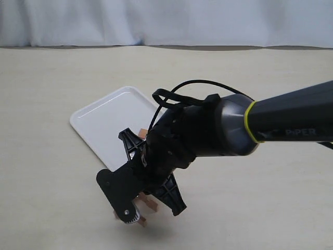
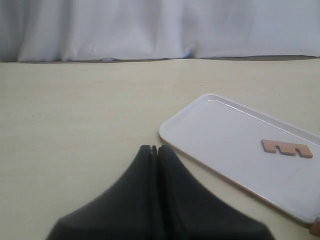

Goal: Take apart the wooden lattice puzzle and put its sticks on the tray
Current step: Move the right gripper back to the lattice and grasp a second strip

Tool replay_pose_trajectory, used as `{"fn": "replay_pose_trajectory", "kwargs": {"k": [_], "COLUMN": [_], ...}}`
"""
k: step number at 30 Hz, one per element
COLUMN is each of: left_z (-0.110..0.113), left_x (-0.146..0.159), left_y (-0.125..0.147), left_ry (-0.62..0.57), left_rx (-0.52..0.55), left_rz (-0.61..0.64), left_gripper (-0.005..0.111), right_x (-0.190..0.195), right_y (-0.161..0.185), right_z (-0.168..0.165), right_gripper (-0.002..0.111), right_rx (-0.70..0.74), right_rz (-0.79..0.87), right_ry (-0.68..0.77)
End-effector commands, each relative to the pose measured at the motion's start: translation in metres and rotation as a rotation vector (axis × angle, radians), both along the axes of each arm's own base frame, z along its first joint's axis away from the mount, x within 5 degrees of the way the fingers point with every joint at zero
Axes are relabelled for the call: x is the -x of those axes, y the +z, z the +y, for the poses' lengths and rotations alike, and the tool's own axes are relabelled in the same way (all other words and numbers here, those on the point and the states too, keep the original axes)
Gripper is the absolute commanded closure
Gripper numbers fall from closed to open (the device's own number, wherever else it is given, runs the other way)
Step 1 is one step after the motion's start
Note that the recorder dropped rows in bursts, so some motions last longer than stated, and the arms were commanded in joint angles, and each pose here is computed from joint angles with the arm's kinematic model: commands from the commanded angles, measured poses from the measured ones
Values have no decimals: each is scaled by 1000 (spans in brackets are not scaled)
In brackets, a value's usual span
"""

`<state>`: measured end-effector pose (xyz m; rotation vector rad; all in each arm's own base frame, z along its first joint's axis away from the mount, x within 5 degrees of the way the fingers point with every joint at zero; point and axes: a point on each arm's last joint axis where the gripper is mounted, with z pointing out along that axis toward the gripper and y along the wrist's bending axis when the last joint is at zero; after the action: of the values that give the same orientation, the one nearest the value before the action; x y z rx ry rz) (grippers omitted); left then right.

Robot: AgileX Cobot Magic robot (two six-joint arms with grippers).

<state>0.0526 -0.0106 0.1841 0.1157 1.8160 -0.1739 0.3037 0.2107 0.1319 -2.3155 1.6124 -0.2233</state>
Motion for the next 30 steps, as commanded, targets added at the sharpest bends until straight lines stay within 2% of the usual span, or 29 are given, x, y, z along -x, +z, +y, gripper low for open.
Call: {"fn": "replay_pose_trajectory", "kwargs": {"k": [1,8,15,21,23,28,30], "left_z": [0,0,0,0,0,0,0], "left_x": [0,0,0,0,0,0,0], "left_y": [0,0,0,0,0,0,0], "left_ry": [-8,-8,-8,-8,-8,-8,-8], "left_rx": [-3,-3,-3,-3,-3,-3,-3], "left_rz": [-9,-9,-9,-9,-9,-9,-9], "left_gripper": [107,107,107,107,107,107,107], "right_x": [1,2,2,1,1,1,1], "right_y": [0,-4,-4,-5,-6,-10,-10], "right_z": [-1,-1,0,0,0,1,1], "right_gripper": [97,96,79,77,80,104,104], "right_rx": [13,20,15,15,15,7,7], "right_rz": [7,28,22,22,22,33,33], "right_ry": [11,2,3,3,3,-8,-8]}}
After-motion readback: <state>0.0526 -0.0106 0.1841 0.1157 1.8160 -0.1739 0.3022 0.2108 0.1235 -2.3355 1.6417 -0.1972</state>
